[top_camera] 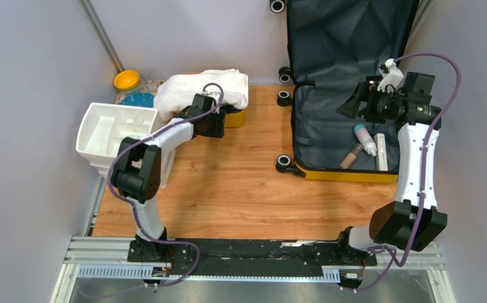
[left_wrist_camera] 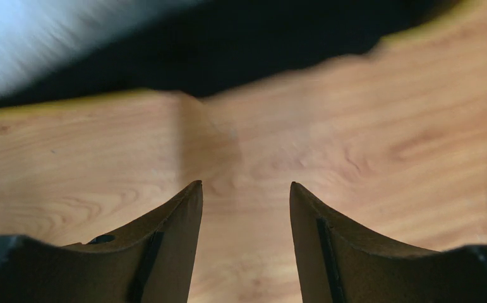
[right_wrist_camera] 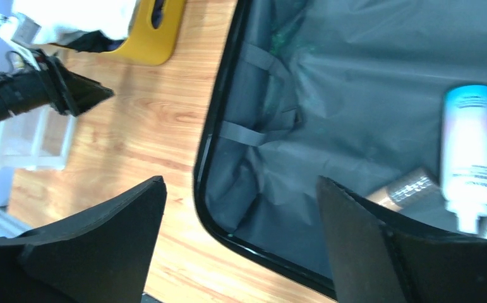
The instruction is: Open, take out, and arrange the luggage
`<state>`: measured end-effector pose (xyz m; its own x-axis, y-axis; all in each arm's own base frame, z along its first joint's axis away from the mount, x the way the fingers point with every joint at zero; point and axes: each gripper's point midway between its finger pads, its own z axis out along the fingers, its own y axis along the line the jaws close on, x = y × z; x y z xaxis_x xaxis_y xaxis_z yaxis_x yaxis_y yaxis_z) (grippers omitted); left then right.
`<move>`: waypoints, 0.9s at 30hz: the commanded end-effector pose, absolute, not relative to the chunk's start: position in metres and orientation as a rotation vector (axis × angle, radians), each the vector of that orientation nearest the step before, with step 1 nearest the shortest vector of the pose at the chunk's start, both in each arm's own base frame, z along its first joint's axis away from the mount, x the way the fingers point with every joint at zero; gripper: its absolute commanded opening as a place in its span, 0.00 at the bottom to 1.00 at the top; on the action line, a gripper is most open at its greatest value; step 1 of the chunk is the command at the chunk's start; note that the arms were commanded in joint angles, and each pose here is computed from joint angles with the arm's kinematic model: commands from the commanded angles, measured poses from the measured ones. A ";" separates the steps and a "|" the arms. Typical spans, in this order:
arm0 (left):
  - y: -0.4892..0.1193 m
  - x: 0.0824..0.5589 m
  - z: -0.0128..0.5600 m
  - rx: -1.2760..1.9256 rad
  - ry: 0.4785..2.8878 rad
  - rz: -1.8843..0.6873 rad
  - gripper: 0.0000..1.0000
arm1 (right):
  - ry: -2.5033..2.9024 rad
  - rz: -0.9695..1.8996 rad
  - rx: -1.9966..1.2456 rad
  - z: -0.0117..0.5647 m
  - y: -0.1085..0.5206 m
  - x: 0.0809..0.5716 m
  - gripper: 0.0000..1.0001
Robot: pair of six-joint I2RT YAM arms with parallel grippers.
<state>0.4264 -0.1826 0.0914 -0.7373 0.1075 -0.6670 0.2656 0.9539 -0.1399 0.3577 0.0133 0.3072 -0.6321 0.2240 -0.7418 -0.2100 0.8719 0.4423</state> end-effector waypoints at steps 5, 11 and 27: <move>-0.157 0.524 0.119 0.080 2.207 -0.271 0.61 | 2.239 0.229 -0.072 0.312 -0.047 0.341 1.00; -0.144 0.570 0.116 0.085 2.144 -0.253 0.63 | 2.397 0.250 -0.062 0.287 -0.054 0.333 0.97; -0.196 0.565 0.199 0.415 1.980 -0.437 0.80 | 2.404 0.245 -0.045 0.268 -0.062 0.353 0.93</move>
<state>0.5800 -0.1619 0.0868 -0.6278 0.0099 -0.7783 0.2545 0.9476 -0.1932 0.3399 -0.0591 0.2584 -0.7863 0.0707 -0.6138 -0.0600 0.9800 0.1899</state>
